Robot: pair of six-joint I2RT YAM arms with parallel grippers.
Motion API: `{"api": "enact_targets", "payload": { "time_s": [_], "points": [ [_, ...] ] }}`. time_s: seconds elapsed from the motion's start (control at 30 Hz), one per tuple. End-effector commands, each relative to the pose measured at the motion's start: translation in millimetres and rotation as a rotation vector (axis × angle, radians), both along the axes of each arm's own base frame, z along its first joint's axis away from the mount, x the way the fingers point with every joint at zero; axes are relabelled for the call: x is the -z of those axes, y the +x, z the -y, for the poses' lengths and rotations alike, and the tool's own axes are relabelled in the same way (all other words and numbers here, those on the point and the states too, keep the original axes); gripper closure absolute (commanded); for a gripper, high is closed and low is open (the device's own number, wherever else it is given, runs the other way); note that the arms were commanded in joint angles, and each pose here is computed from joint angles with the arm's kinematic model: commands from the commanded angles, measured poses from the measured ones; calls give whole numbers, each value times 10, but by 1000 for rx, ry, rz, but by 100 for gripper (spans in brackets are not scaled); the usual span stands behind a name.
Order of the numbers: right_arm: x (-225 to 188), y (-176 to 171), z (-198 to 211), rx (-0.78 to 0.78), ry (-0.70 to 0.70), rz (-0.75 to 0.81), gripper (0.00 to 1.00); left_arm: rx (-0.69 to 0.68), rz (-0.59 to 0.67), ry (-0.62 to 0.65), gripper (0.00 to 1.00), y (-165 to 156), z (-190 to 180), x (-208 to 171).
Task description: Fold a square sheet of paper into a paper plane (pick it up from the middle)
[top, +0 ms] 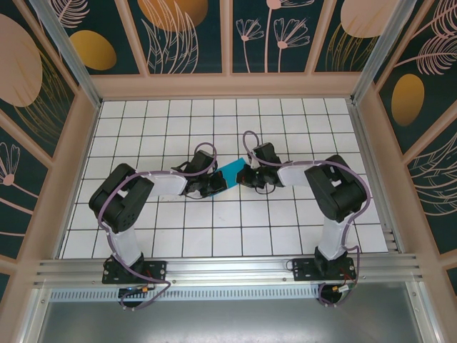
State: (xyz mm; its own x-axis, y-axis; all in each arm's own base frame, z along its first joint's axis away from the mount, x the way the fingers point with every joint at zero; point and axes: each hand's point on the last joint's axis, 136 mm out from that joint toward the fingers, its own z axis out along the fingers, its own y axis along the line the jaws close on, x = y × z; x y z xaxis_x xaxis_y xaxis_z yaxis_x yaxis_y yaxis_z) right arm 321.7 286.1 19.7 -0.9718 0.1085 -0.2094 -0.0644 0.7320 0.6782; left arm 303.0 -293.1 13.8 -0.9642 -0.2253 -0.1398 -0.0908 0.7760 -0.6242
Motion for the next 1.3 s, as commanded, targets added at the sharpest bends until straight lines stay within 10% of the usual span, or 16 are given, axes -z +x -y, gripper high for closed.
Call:
{"api": "enact_targets", "payload": {
  "time_s": [0.0,0.33,1.27],
  "points": [
    [58,31,-8,17,-7,-27,100,-6,-69,74,100,-187,-165,161],
    [245,-34,119,40,-83,-69,100,106,174,-66,100,99,141,-373],
    [498,-83,363,62,-187,-132,100,62,-17,64,100,-334,-378,215]
  ]
}}
